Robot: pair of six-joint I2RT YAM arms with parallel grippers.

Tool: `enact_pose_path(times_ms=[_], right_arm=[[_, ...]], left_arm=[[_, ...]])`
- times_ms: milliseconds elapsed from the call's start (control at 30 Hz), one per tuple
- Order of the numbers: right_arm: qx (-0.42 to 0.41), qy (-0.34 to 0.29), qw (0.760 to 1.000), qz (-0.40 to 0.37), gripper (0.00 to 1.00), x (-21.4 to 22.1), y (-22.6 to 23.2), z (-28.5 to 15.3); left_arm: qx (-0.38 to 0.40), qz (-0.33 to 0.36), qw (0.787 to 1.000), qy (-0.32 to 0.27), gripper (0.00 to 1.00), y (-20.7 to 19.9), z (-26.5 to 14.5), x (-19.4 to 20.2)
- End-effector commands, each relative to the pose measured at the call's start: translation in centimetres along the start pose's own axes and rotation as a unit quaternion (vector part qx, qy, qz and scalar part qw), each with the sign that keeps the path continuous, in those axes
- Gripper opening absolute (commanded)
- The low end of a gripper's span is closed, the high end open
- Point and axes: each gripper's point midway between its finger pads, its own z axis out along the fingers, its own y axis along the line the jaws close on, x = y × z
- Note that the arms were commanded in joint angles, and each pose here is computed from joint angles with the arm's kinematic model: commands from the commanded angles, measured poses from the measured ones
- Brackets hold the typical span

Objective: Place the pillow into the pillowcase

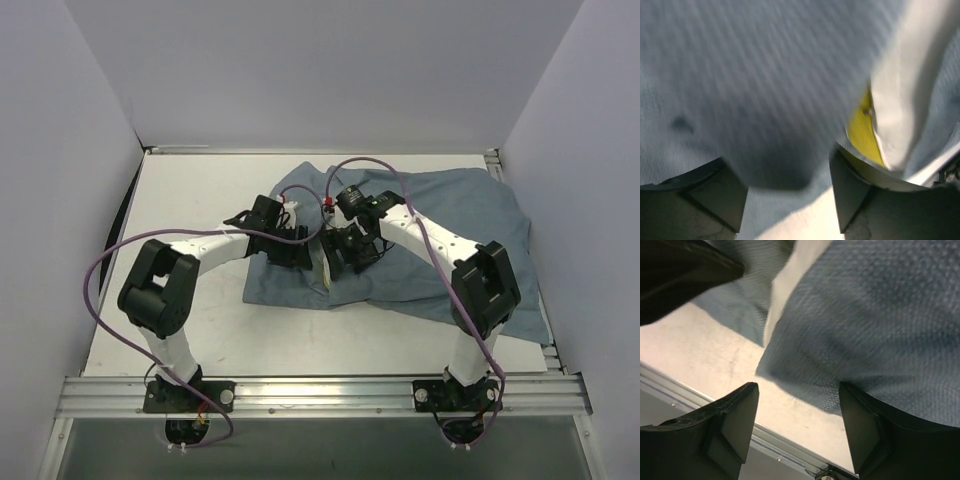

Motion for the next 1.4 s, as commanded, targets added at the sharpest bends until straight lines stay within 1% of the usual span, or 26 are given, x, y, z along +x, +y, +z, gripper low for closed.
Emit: enact_pose_path(times_ms=[0, 33, 67, 100, 133, 167, 200, 267, 367, 500, 600, 700, 767, 833, 867, 900, 933, 967, 1000, 1033, 1067, 1133, 1200, 1233, 1267, 1367], right_arm=[[0.040, 0.022, 0.999, 0.024, 0.64, 0.8, -2.5, 1.2], [0.039, 0.020, 0.998, 0.034, 0.63, 0.6, -2.8, 1.3], [0.038, 0.019, 0.998, 0.039, 0.56, 0.5, -3.1, 1.8], [0.039, 0.017, 0.998, 0.040, 0.53, 0.3, -3.3, 2.0], [0.039, 0.014, 0.998, 0.051, 0.49, 0.0, -3.9, 2.1], [0.034, 0.003, 0.998, 0.061, 0.39, -0.8, -4.1, 2.5], [0.019, -0.005, 0.997, 0.072, 0.34, -1.4, -4.0, 2.6], [0.005, -0.038, 0.993, 0.109, 0.21, -3.6, -5.0, 2.8], [-0.015, -0.082, 0.987, 0.137, 0.11, -6.7, -5.8, 2.3], [-0.016, -0.118, 0.981, 0.151, 0.08, -9.6, -6.0, 2.5], [-0.010, -0.112, 0.979, 0.170, 0.02, -10.0, -6.4, 4.3], [-0.010, -0.097, 0.982, 0.160, 0.00, -9.4, -5.3, 5.8], [-0.019, -0.086, 0.986, 0.144, 0.00, -8.1, -3.9, 5.8], [-0.032, -0.079, 0.990, 0.116, 0.00, -6.2, -1.9, 5.1], [-0.054, -0.073, 0.990, 0.112, 0.00, -5.5, -0.9, 4.6], [-0.062, -0.073, 0.989, 0.113, 0.00, -5.0, -0.5, 4.1], [-0.071, -0.090, 0.988, 0.108, 0.00, -4.9, -0.1, 2.3], [-0.080, -0.084, 0.988, 0.104, 0.00, -3.8, 0.0, 1.9], [-0.090, -0.090, 0.987, 0.100, 0.00, -3.6, 0.2, 1.0], [-0.096, -0.094, 0.985, 0.106, 0.03, -3.3, 0.0, -0.6], [-0.110, -0.090, 0.985, 0.100, 0.05, -2.8, 0.3, -1.4], [-0.118, -0.086, 0.985, 0.091, 0.06, -1.7, 0.7, -3.1], [-0.130, -0.087, 0.985, 0.072, 0.04, -0.6, 1.2, -4.1], [-0.134, -0.083, 0.985, 0.070, 0.00, -0.2, 1.3, -4.2], [-0.138, -0.084, 0.985, 0.064, 0.00, 0.1, 1.4, -4.3], [-0.153, -0.081, 0.984, 0.048, 0.00, 0.7, 1.8, -4.6]], left_arm=[[0.025, -0.015, 0.998, -0.053, 0.67, -1.2, 1.3, -4.2], [0.034, -0.024, 0.998, -0.051, 0.61, -1.3, 1.5, -3.9], [0.064, -0.025, 0.997, -0.042, 0.50, -2.1, 1.6, -3.4], [0.080, -0.024, 0.995, -0.046, 0.24, -2.6, 1.5, -3.6], [0.094, -0.022, 0.995, -0.039, 0.12, -3.1, 1.2, -3.3], [0.109, -0.017, 0.993, -0.030, 0.04, -3.5, 0.9, -2.7], [0.131, -0.009, 0.991, -0.022, 0.00, -4.5, -0.4, -2.2], [0.154, 0.013, 0.988, -0.013, 0.00, -5.0, -1.9, -1.1], [0.205, 0.031, 0.978, 0.017, 0.00, -6.8, -5.4, 0.9], [0.286, 0.058, 0.955, 0.047, 0.00, -10.2, -10.4, 2.6], [0.357, 0.078, 0.929, 0.058, 0.00, -13.5, -13.4, 2.8], [0.404, 0.097, 0.907, 0.064, 0.00, -16.4, -15.5, 2.1], [0.418, 0.110, 0.900, 0.060, 0.00, -17.3, -16.0, 1.3], [0.408, 0.122, 0.904, 0.039, 0.00, -17.4, -15.5, -0.3], [0.376, 0.119, 0.919, 0.020, 0.00, -16.4, -14.0, -1.4], [0.362, 0.111, 0.925, 0.009, 0.00, -15.7, -13.4, -2.0], [0.335, 0.090, 0.938, -0.007, 0.02, -14.2, -12.6, -3.0], [0.286, 0.077, 0.955, -0.021, 0.10, -12.3, -11.0, -3.6], [0.265, 0.085, 0.960, -0.032, 0.27, -11.1, -10.3, -3.9], [0.248, 0.091, 0.964, -0.037, 0.40, -10.3, -9.7, -4.0], [0.228, 0.085, 0.970, -0.025, 0.50, -9.4, -8.8, -3.6], [0.205, 0.084, 0.975, -0.016, 0.57, -8.2, -7.9, -3.3], [0.206, 0.079, 0.975, -0.009, 0.57, -7.6, -8.2, -2.9], [0.208, 0.075, 0.975, -0.012, 0.58, -7.3, -8.6, -2.9], [0.208, 0.078, 0.974, -0.036, 0.58, -7.0, -9.6, -3.8], [0.197, 0.074, 0.975, -0.065, 0.57, -6.3, -11.0, -4.3]])
